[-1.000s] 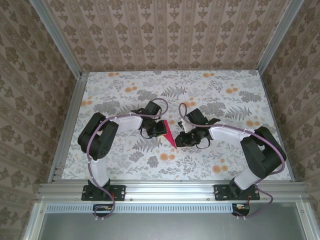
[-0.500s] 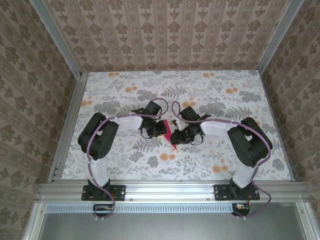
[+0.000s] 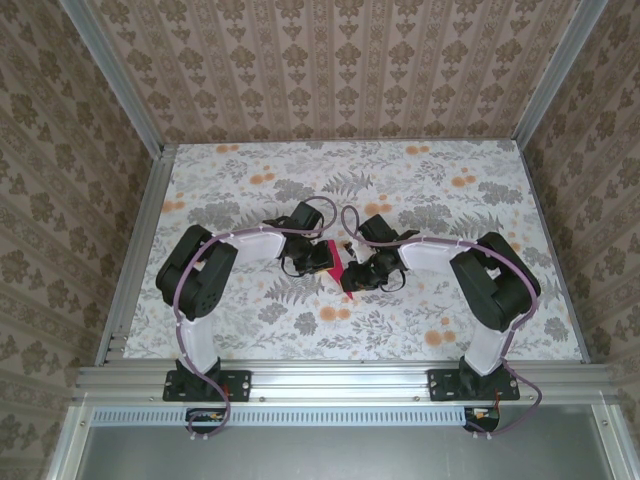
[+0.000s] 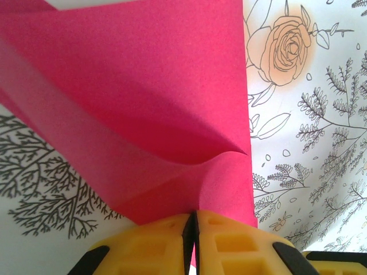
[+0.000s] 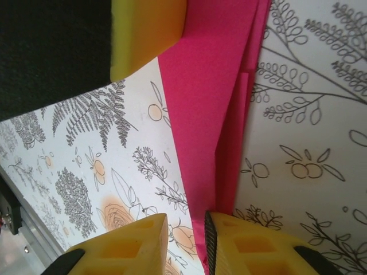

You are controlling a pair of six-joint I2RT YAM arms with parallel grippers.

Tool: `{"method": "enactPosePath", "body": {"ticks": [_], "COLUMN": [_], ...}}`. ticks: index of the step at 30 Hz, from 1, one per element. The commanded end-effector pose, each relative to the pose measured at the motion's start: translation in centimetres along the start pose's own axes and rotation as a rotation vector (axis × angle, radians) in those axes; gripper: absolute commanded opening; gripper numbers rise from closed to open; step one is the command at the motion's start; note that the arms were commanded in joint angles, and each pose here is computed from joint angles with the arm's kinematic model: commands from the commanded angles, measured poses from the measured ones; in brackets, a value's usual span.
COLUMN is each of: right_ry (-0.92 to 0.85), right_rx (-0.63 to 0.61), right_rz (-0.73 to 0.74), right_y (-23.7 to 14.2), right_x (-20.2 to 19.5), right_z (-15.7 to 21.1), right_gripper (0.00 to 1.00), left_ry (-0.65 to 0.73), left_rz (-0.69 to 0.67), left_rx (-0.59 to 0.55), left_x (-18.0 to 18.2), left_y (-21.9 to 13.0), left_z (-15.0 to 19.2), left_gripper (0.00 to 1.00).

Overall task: Fold a paper plane with a square sheet of paper (pick it up from the middle)
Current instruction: Fold the wing for the fifth time at the center of the table.

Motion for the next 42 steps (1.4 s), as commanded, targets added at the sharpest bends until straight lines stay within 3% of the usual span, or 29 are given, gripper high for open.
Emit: {"method": "enactPosePath", "body": {"ticks": [1,6,13,24,42], "right_ry": [-0.006,-0.001,0.017,0.022,0.055], "right_rx": [-0.026,-0.057,-0.01,0.043,0.17], "right_rz": [0.042,0.065,0.033,-0.02,0.002], "right_y": [-1.4,-2.0,-0.7,0.5,0.8], "right_x": [0.5,0.4,0.2,0.2,-0.8], "right_z": [0.1,-0.3,-0.1,0.4,4.9], "right_gripper": [0.26,0.28,0.27,0.19,0.12], "left_ry": [-0.048,-0.048,-0.049,-0.05,-0.072], "left_rz": [-0.269,-0.271,-0.268,-0.27,-0.316], "left_rx": [0.059,0.062,0.062,0.06,0.07], "left_x": [6.1,6.2,6.1,6.1,7.2], "left_y": [2.8,2.9,2.8,2.8,3.5], "left_z": [1.9,1.9,1.9,1.9,2.1], "left_gripper": [0.14,0.14,0.14,0.14,0.14]}}
Point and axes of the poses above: each hand's point on the last joint's axis, 136 mm out from that joint toward the fingers, its own y axis out along the fingers, its own x axis along the line the jaws close on, z = x × y, the point moved 6 cm from there along -y, back along the fingers, and after that the axes turned 9 degrees about -y, right-handed, at the moved point
